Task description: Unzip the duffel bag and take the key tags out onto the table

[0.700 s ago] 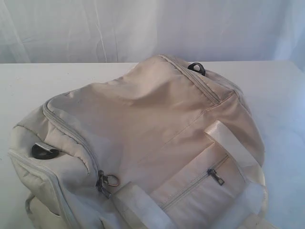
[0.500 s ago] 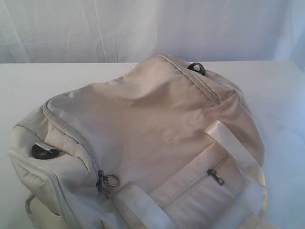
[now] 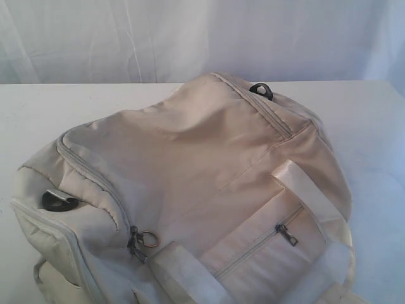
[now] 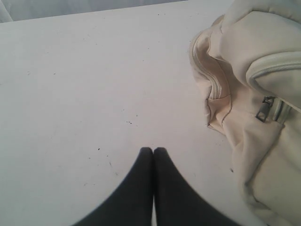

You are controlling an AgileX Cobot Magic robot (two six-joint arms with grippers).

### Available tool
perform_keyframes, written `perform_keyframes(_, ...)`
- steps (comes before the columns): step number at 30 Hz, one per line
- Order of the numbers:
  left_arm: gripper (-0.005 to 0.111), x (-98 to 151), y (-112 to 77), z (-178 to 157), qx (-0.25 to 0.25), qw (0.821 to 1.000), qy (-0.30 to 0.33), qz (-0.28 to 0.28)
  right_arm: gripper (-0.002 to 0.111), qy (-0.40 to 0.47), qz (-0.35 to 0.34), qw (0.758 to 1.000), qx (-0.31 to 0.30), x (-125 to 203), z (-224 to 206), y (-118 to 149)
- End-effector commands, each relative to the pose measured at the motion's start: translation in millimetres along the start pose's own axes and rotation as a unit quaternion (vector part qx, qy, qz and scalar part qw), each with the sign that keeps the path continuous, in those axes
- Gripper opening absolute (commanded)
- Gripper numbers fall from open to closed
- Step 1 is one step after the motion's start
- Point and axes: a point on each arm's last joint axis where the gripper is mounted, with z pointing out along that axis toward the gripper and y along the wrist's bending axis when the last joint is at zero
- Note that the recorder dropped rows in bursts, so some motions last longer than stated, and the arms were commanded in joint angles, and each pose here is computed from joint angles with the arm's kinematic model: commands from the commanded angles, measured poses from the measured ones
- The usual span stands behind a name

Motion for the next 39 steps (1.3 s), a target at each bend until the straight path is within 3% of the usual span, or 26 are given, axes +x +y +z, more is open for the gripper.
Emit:
perform_keyframes(1, 0.000, 1, -0.2, 0, 0.001, 1.000, -0.002, -0.001, 0.000, -0.001, -0.001, 1.000, -0.001, 2, 0, 0)
perform_keyframes(26, 0.000, 1, -0.3, 0, 0.001, 1.000, -0.002, -0.001, 0.000, -0.003, -0.001, 1.000, -0.001, 1, 0, 0)
perform_keyframes(33, 0.000, 1, -0.2, 0, 0.001, 1.000, -0.003, -0.001, 0.000, -0.092, -0.007, 0.996, -0.006, -15, -1, 1)
perform_keyframes(35, 0.000, -4, 0.4, 0, -0.003, 0.999, -0.026, 0.019, 0.000, -0.092, -0.007, 0.996, -0.006, -15, -1, 1)
perform_keyframes(39, 0.000, -31, 4.6, -6, -0.031, 0.983, -0.178, 0.027, 0.000, -0.112, -0.010, 0.994, -0.007, -19, -2, 1)
